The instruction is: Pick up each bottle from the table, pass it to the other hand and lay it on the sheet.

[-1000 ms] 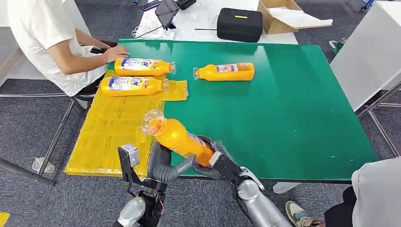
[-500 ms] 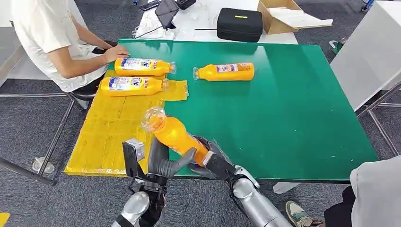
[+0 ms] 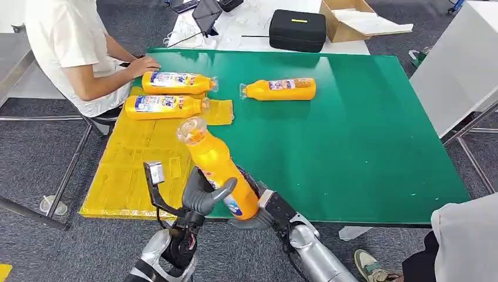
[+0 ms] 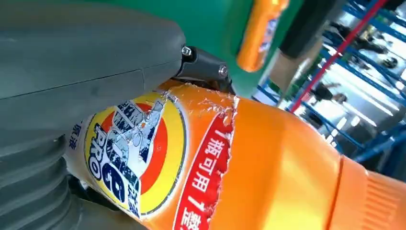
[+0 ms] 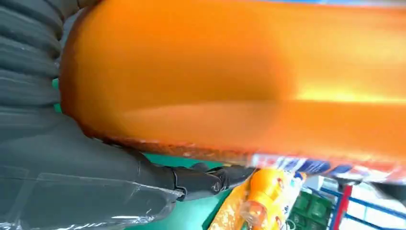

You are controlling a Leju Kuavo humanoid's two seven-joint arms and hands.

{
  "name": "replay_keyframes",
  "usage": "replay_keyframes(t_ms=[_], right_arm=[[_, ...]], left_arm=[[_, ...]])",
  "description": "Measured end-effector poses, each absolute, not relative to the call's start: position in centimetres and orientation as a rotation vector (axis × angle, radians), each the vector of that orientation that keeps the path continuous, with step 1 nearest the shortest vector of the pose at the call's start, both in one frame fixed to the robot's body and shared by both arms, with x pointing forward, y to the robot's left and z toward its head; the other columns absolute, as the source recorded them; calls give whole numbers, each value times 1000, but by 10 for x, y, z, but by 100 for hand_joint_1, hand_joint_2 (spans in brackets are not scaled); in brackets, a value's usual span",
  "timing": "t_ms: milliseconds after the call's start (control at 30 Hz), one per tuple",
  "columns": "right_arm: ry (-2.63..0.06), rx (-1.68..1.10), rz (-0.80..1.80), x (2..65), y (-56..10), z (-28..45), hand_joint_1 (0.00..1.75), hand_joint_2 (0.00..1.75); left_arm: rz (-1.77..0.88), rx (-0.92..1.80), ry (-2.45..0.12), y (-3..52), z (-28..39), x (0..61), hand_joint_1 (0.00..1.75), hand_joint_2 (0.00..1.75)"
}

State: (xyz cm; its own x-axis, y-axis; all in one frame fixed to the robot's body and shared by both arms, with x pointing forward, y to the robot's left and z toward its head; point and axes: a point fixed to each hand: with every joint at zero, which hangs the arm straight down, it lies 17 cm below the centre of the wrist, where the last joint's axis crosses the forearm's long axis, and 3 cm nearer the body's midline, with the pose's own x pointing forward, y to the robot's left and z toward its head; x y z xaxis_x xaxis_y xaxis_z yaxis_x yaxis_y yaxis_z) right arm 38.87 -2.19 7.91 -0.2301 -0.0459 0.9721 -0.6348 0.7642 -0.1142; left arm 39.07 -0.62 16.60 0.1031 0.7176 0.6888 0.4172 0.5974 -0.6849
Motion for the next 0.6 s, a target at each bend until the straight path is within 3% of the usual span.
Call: replay_keyframes(t_ms=[67, 100, 367, 500, 600], right_arm=[[-1741, 543, 579, 390, -22, 81, 0, 0], [-1741, 543, 573, 390, -22, 82, 0, 0], [-1826, 317, 437, 404, -56, 83, 0, 0], [-1841, 290, 414, 405, -63, 86, 0, 0], [-1955, 85, 342, 410, -92, 104, 0, 0]], left_arm=[[293, -998, -1543, -4, 172, 391, 152, 175], [298, -994, -1549, -3, 174, 392, 159, 175], [338, -705, -1771, 47, 187, 405, 157, 175], [338, -666, -1805, 57, 192, 405, 166, 175], [246, -252, -1991, 88, 197, 410, 171, 175]])
